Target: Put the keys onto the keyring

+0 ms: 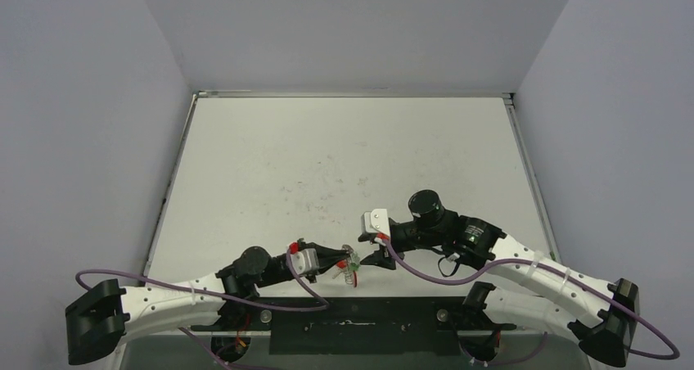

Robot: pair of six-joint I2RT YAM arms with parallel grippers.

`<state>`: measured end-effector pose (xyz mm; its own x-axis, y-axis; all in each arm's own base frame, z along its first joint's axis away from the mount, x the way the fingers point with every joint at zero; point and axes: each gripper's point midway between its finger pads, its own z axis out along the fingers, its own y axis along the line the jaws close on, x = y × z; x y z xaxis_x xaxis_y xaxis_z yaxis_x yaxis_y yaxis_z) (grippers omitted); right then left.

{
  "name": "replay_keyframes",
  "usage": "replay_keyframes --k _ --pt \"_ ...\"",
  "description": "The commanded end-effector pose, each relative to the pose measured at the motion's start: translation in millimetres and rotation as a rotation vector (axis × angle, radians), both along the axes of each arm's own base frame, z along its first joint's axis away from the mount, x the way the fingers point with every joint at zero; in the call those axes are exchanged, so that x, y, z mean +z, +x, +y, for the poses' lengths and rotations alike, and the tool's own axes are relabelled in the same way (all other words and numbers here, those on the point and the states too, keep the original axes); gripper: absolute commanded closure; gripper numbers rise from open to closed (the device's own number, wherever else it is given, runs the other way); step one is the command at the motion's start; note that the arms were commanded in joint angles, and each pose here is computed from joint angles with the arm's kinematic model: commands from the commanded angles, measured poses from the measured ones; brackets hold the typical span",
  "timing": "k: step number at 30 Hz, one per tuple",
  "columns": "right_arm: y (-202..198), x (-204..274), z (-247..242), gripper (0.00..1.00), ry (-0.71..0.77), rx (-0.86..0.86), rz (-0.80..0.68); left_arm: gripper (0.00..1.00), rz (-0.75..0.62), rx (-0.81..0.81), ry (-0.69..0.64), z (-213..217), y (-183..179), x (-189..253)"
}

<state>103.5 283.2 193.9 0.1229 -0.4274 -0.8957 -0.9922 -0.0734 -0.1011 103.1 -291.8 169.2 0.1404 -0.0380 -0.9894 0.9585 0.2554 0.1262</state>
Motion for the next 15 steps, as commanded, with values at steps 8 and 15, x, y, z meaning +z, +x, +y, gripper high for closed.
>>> replay_keyframes --k 8,15 --pt "2 19 23 0.54 0.092 0.041 0.022 1.00 -0.067 -0.035 -0.151 -1 -7 46" --pt "5 32 23 0.51 0.126 -0.037 0.077 1.00 -0.064 -0.015 -0.131 1 -4 42"
